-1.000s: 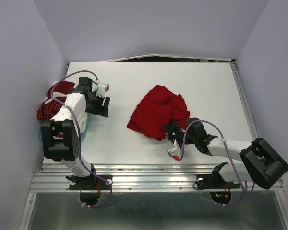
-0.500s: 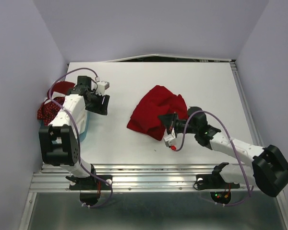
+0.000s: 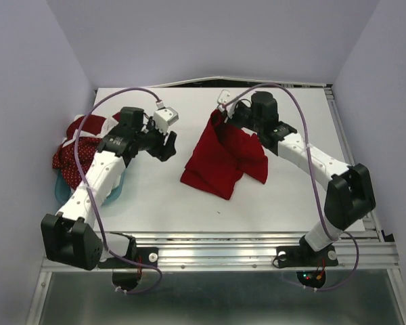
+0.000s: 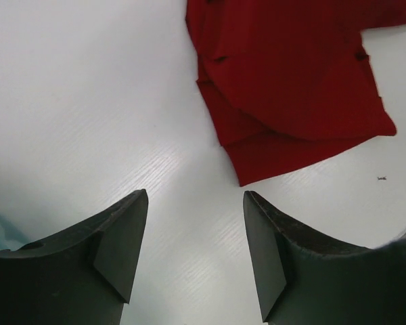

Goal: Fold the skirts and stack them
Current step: Flatten the skirt out

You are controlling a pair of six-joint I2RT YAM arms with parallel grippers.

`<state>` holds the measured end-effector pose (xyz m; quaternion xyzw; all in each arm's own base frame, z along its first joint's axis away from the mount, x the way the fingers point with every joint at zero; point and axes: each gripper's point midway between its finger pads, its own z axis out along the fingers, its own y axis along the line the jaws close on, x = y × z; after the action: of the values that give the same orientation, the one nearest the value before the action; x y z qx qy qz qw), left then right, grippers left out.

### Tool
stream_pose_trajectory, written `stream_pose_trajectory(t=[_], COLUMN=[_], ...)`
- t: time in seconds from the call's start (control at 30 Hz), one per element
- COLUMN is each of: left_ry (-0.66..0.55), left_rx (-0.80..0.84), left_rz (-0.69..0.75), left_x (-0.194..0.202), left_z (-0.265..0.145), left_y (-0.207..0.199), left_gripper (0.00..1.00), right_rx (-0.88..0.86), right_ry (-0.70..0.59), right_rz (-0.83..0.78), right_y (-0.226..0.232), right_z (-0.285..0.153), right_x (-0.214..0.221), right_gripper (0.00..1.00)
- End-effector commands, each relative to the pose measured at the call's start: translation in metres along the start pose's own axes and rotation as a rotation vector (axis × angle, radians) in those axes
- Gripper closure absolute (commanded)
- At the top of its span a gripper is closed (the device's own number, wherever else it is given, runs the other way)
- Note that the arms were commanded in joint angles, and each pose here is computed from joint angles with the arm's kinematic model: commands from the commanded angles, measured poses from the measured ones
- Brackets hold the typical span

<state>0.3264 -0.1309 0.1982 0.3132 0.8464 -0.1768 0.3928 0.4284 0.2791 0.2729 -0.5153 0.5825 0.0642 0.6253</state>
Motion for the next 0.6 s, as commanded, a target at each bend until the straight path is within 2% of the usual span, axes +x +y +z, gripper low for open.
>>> stream_pose_trajectory(t=[0.0,0.03,0.07,0.13,0.17,0.2,0.4,0.57], left_ry=[-0.139,-0.139,-0.139,-0.135,-0.133,-0.126,-0.102,-0.03], left_rx=[0.08,0.051,0.08,0.038,0.067,0.04,0.02,0.005], left_rz=[0.193,0.195,0.247,0.287,0.325,0.342,0.459,0.49], left_x=[-0.032,-0.032,-0.035,-0.038,-0.039,-0.04,-0.043,-0.056], left_z=[-0.002,-0.002,0.003,0.012,0.018,0.021,0.061,0.111], left_y=[-0.054,-0.049,-0.069,-0.076,-0.096,-0.098,-0.149,-0.171], left_gripper=[0.3,0.29,0.29,0.27,0.27,0.27,0.29,0.38], right_rx=[0.154,0.163,0.175,0.19,0.181,0.192,0.197,0.199], right_ry=[0.204,0.229,0.277,0.323,0.338,0.384,0.46,0.514], right_rz=[0.404,0.448,0.502,0.615,0.656,0.732,0.983,1.094], right_y=[-0.036,-0.039,-0.041,-0.041,-0.038,-0.035,-0.033,-0.024], right_z=[-0.001,0.0,0.001,0.003,0.005,0.006,0.01,0.0], right_x=[0.063,0.075,0.1,0.119,0.128,0.151,0.202,0.239], right_gripper=[0.99,0.99,0.99,0.99,0.99,0.99,0.99,0.99])
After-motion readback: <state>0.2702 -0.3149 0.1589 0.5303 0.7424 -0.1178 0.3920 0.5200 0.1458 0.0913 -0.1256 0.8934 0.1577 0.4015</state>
